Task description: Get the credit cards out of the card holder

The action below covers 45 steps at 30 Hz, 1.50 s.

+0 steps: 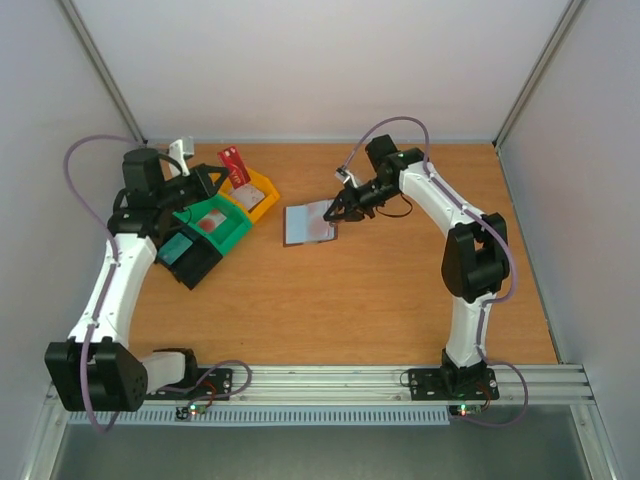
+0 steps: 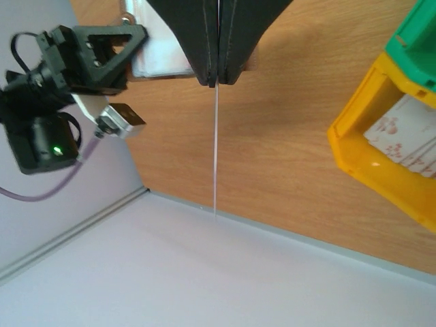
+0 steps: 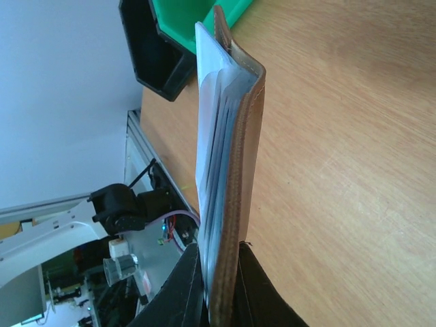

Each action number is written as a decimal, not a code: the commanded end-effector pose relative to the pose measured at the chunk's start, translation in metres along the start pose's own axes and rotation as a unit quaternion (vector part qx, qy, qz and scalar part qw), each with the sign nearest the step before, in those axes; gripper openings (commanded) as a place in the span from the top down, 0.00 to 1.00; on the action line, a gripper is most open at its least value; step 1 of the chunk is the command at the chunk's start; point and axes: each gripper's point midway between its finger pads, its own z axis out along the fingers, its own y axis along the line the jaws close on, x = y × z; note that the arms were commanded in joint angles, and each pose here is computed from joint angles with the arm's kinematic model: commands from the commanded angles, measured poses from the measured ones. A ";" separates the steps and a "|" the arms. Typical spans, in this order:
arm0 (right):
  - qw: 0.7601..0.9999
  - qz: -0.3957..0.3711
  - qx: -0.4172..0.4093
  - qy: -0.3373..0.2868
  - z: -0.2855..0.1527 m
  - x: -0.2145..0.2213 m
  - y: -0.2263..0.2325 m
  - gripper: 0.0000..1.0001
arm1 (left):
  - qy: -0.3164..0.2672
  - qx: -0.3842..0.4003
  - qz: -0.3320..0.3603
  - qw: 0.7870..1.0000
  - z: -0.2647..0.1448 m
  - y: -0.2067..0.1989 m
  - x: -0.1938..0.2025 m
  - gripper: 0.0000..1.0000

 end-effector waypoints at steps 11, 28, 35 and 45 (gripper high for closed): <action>0.997 0.030 0.069 -0.015 -0.016 0.020 -0.006 0.99 | 0.015 0.005 -0.099 0.995 0.002 0.044 0.033 1.00; 0.996 -0.019 0.076 -0.030 -0.058 0.030 0.054 0.99 | 0.382 -0.037 -0.219 0.897 0.106 0.074 0.214 1.00; 0.995 -0.032 0.087 -0.034 -0.068 0.040 0.063 0.99 | 0.398 -0.025 -0.182 0.899 0.114 0.074 0.239 1.00; 0.994 -0.048 0.091 -0.034 -0.070 0.038 0.066 0.99 | 0.442 -0.059 -0.126 0.886 0.098 0.092 0.271 1.00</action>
